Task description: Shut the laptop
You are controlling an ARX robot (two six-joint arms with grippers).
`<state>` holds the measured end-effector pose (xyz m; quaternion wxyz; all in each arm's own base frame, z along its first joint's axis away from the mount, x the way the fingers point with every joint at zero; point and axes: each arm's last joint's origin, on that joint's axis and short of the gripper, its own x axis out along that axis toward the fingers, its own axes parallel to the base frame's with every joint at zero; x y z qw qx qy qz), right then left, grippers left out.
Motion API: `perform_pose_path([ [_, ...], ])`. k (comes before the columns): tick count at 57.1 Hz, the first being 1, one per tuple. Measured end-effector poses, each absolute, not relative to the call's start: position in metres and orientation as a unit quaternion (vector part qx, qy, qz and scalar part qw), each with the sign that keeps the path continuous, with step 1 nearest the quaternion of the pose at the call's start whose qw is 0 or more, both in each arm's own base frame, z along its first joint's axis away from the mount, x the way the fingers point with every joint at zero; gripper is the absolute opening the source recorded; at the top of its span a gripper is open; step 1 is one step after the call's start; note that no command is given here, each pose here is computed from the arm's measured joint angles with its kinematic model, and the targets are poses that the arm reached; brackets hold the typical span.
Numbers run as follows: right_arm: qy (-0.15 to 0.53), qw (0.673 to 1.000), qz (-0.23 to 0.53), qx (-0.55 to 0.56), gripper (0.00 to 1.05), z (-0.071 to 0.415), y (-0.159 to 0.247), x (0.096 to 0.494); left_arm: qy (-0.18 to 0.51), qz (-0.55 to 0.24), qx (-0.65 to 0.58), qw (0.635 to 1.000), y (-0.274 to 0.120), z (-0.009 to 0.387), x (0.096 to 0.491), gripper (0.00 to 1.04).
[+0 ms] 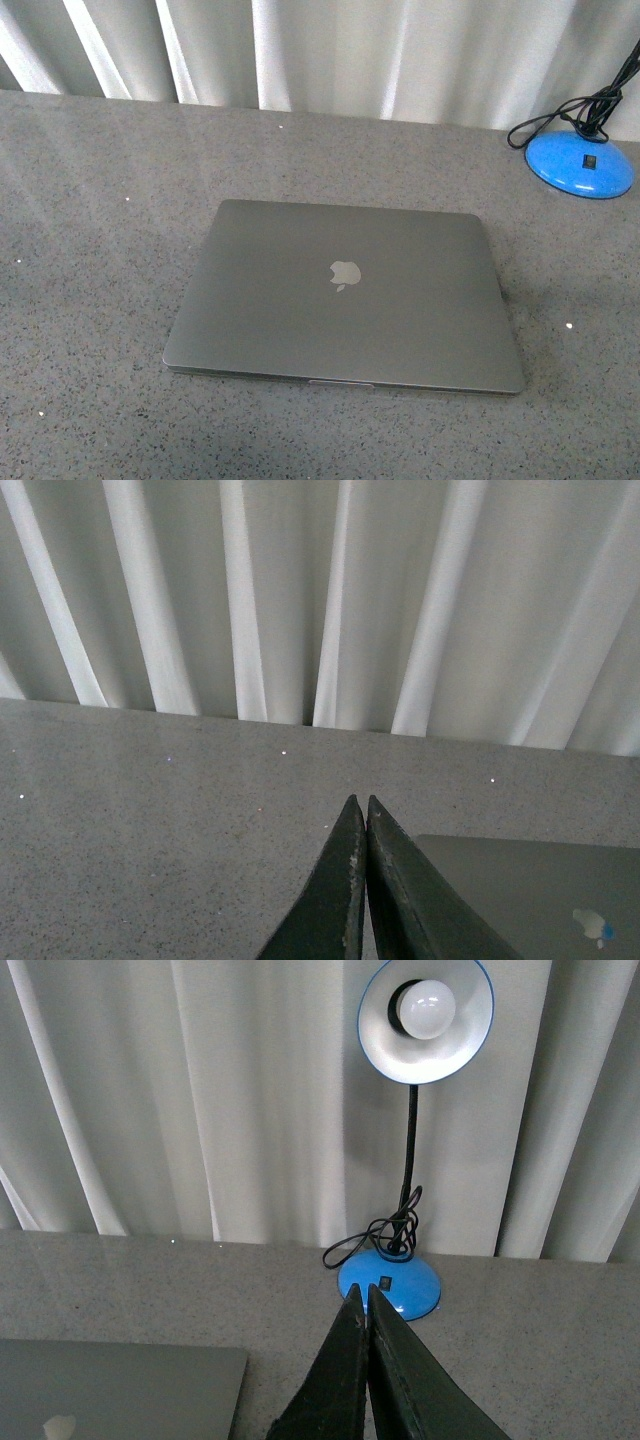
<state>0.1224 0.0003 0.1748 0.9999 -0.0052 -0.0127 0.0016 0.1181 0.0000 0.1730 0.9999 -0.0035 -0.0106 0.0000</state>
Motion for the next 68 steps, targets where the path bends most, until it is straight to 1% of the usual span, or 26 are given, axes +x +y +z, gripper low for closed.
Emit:
perform_pose_path([
  [28,-0.014,1.000,0.002,-0.005,0.01,0.175,0.000,0.110,-0.011,0.000,-0.004,1.000,0.000,0.172,0.106,0.04],
  [32,-0.015,1.000,0.002,-0.005,0.01,0.175,0.000,0.109,0.006,0.000,-0.004,1.000,0.000,0.168,0.101,0.04],
  [37,-0.013,1.000,0.001,-0.005,0.01,0.174,0.000,0.106,-0.009,0.000,-0.004,1.000,0.000,0.170,0.097,0.04],
  [41,0.003,1.000,0.002,-0.005,0.01,0.170,0.000,0.101,-0.009,0.000,-0.004,1.000,0.000,0.170,0.097,0.04],
  [46,-0.012,1.000,0.001,-0.004,0.01,0.172,0.000,0.097,-0.007,0.000,-0.004,1.000,0.000,0.170,0.097,0.04],
  [61,-0.011,1.000,0.001,-0.002,0.01,0.172,0.000,0.096,-0.008,0.000,-0.004,1.000,0.000,0.170,0.097,0.04],
  [63,-0.011,1.000,0.001,-0.002,0.07,0.172,0.000,0.096,-0.008,0.000,-0.004,1.000,0.000,0.170,0.097,0.10],
  [66,-0.011,1.000,0.001,-0.002,0.21,0.172,0.000,0.096,-0.008,0.000,-0.004,1.000,0.000,0.170,0.097,0.23],
  [68,-0.011,1.000,0.001,-0.002,0.26,0.172,0.000,0.096,-0.008,0.000,-0.004,1.000,0.000,0.170,0.097,0.30],
])
